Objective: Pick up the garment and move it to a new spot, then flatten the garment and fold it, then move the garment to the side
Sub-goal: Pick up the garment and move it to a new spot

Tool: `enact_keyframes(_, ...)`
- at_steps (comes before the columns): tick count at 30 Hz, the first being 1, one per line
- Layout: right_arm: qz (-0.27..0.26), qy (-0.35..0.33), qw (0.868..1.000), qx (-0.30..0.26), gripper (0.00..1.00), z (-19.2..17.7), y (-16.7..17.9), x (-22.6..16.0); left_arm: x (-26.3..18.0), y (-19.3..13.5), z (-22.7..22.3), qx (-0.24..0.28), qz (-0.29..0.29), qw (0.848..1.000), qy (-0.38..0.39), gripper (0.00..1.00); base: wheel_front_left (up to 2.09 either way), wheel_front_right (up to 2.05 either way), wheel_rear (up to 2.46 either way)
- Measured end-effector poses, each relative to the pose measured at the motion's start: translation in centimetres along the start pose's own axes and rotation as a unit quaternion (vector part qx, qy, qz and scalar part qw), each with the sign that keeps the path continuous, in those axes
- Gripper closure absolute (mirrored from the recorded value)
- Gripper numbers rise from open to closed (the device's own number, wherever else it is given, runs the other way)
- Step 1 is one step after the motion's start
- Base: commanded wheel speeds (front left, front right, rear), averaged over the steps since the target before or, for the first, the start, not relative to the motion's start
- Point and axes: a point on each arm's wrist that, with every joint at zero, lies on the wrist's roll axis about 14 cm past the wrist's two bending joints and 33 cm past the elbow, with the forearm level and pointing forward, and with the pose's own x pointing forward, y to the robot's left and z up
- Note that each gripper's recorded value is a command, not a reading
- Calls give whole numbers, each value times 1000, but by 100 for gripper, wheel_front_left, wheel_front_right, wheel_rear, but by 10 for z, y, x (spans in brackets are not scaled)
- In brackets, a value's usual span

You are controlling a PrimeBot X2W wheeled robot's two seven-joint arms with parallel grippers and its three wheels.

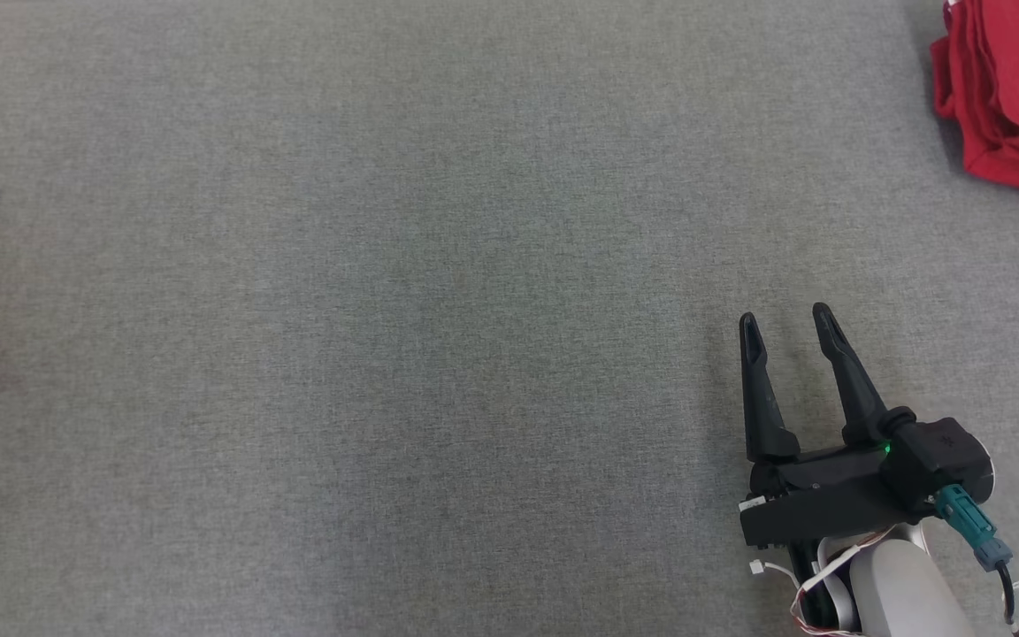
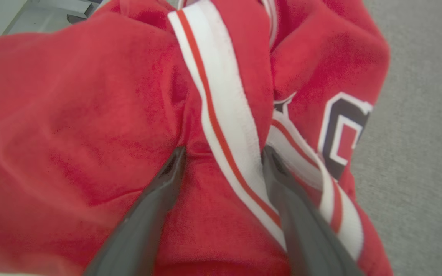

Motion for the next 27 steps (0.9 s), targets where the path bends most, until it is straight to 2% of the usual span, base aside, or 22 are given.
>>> enact_keyframes(6, -7, 2, 1000, -2, 0, -1, -5, -2, 4, 3, -7, -2, 7, 1000, 27, 0, 0, 0, 0)
enact_keyframes(7, -7, 2, 1000, -2, 0, -1, -5, -2, 3, 3, -9, -2, 7, 1000, 29, 75, 0, 0, 0)
enact_keyframes(8, -7, 2, 1000, -1, 0, -1, -5, -2, 3, 4, -10, 0, 8, 1000, 30, 100, 0, 0, 0)
enact_keyframes(11, -7, 3, 1000, 0, 0, -2, -4, -2, 1, 3, -9, 9, 8, 1000, 22, 100, 0, 0, 0)
enact_keyframes(15, -6, 2, 1000, 1, 0, -1, -3, -2, -7, 5, 10, 29, 11, 999, -34, 100, 0, 0, 0)
enact_keyframes(17, -8, -4, 1000, 1, 0, 4, -4, -2, -16, 6, 33, 28, 10, 996, -85, 100, 0, 0, 0)
enact_keyframes(22, -7, -9, 1000, 3, 0, 10, -1, -8, -41, 1, 79, 20, -1, 984, -177, 100, 0, 0, 0)
enact_keyframes(27, 4, -17, 1000, 8, 0, 18, 8, -13, -76, -14, 126, 32, -24, 963, -267, 100, 0, 0, 0)
